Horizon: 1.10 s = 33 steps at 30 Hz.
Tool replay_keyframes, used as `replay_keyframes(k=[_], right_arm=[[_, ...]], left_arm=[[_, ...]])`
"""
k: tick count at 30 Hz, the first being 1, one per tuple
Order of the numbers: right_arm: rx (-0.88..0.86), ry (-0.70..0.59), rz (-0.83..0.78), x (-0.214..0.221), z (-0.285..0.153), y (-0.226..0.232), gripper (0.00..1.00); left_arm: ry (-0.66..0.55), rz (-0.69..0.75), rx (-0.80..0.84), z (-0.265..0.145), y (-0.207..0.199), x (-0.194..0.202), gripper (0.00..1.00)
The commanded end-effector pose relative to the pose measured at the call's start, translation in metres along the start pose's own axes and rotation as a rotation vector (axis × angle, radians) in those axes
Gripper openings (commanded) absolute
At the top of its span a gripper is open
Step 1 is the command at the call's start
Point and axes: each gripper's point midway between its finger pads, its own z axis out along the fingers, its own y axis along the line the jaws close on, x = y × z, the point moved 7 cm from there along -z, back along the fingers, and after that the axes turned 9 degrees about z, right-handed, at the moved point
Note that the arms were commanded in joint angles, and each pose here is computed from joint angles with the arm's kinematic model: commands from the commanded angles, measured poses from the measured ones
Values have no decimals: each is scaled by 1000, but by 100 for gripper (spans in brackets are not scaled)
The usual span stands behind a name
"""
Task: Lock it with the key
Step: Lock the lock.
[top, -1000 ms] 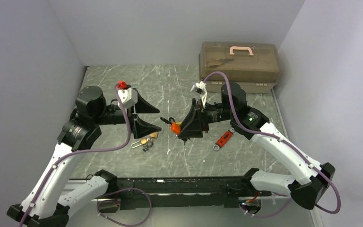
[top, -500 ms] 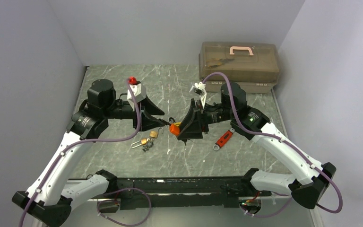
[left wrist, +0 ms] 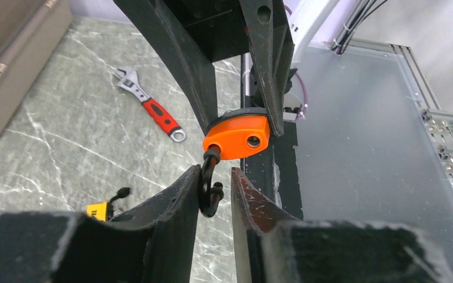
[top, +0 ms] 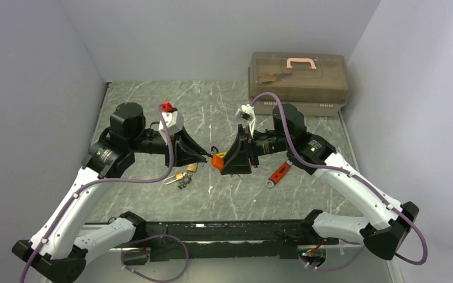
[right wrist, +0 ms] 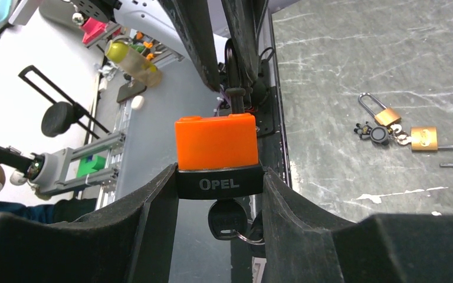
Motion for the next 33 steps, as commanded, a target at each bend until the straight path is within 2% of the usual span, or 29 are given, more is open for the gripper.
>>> replay_keyframes(k=[1,4,9,12,16,17,20,21,23,25,28,33], right_arm=[[-8,-74,-107,-22,-3,13,0],[-2,-73,-104,-22,-3,12,0],[35,-81,-117,-22,-6,10,0],[67,-87,-121,-21,-6,7,0],[105,-92,-122,-20,-6,1,0],[113,-98,-123,-20,-6,0,6],[127,-132,-132,-22,-5,-3,59],[124,-152,-140,-23,-5,-3,72],[123,-200,-160,-27,-6,-3,90],[125,-253,-179,-32,-8,-3,94],[74,-345,-205,-46,-17,1,95],[-27,-472,-246,-66,-44,-1,87]], left_arm=[[25,-14,40,5,-5,1,35],[31,-24,32,6,-3,1,37],[37,-35,12,5,-2,0,19],[39,-42,0,4,-2,-2,2],[44,-71,-12,3,-3,-8,0],[42,-79,-21,2,-3,-10,0],[12,-120,-57,3,-1,-18,0],[-6,-132,-59,4,0,-22,0],[-35,-159,-71,4,0,-30,0],[-62,-177,-87,4,2,-38,0],[-123,-181,-110,3,1,-52,0],[-218,-181,-149,0,3,-78,0]])
